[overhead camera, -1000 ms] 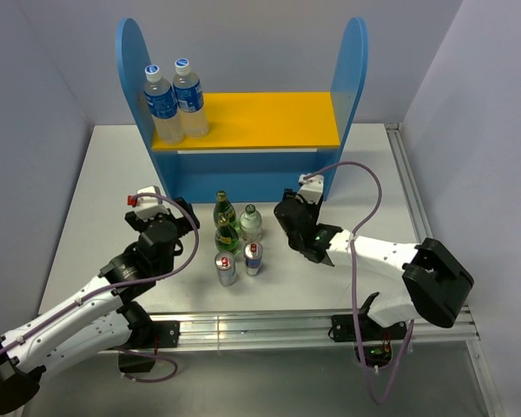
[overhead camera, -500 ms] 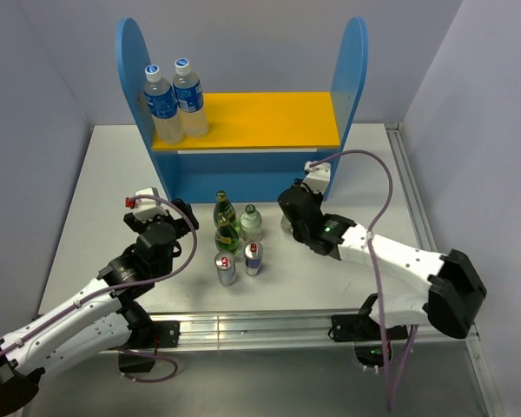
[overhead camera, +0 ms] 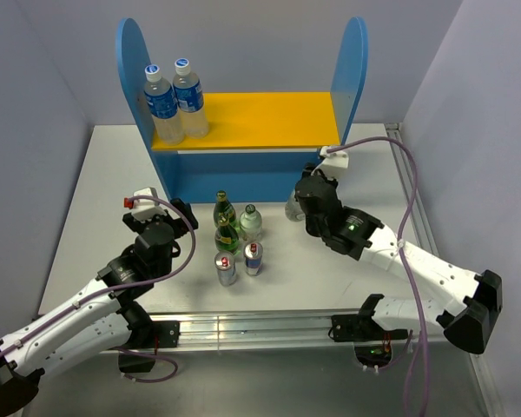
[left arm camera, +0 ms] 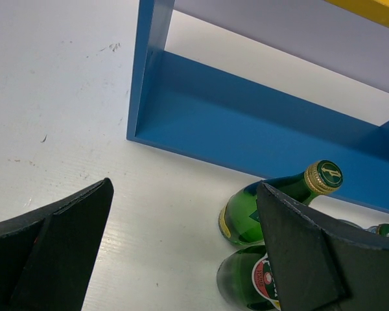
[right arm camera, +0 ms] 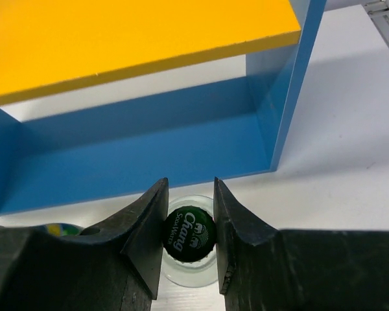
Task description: Place and organize the beverage onto the shelf
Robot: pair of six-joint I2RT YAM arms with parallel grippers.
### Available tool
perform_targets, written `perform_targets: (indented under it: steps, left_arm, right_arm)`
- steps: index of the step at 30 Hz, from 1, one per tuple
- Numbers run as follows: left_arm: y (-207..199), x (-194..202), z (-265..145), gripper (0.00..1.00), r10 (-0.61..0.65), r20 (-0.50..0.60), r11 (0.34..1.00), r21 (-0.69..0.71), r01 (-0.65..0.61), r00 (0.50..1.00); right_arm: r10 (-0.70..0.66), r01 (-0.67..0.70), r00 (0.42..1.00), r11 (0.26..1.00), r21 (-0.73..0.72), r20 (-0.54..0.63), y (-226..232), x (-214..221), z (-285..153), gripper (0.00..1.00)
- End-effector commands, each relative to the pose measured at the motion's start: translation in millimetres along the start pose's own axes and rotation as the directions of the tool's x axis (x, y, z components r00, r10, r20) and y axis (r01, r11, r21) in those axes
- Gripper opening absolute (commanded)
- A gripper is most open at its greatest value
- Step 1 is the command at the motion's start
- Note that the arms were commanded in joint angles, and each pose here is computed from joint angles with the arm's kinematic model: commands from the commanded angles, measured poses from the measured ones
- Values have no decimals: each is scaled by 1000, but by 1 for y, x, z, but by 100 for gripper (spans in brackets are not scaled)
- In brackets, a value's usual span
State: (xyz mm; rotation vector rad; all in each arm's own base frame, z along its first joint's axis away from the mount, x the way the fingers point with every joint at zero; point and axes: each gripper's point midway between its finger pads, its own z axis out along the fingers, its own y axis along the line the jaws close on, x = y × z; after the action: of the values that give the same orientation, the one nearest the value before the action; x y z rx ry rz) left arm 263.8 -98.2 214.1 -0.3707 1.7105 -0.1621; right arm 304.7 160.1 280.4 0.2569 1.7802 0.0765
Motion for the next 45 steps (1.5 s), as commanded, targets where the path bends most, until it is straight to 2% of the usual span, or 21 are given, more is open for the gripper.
perform_targets:
  steps: [1, 8, 20, 29, 35, 38, 45]
  left_arm:
    - [1, -7, 1, 99, -44, 27, 999, -10, 44, 999]
    - [1, -6, 0, 99, -44, 26, 999, -9, 44, 999]
    - [1, -6, 0, 99, -49, 23, 999, -3, 49, 999]
    - [0, -6, -1, 99, -48, 22, 999, 2, 48, 999]
    - [-2, -5, 0, 99, -48, 17, 999, 9, 48, 999]
    - [-2, -4, 0, 99, -45, 13, 999, 9, 44, 999]
    - [-3, -2, 1, 99, -39, 9, 999, 11, 39, 999]
  right_arm:
    - [100, -98, 990, 995, -24, 101, 16, -49, -3, 0]
    - [82, -78, 984, 996, -34, 155, 30, -90, -5, 0]
    - [106, -90, 956, 993, -74, 273, 58, -195, -20, 0]
    - [109, -103, 922, 994, -36, 370, 64, -271, -21, 0]
    - [85, -96, 915, 995, 8, 395, 65, -287, -4, 0]
    - [38, -61, 921, 997, 46, 389, 64, -283, 8, 0]
    - [31, -69, 931, 993, 92, 363, 45, -273, 48, 0]
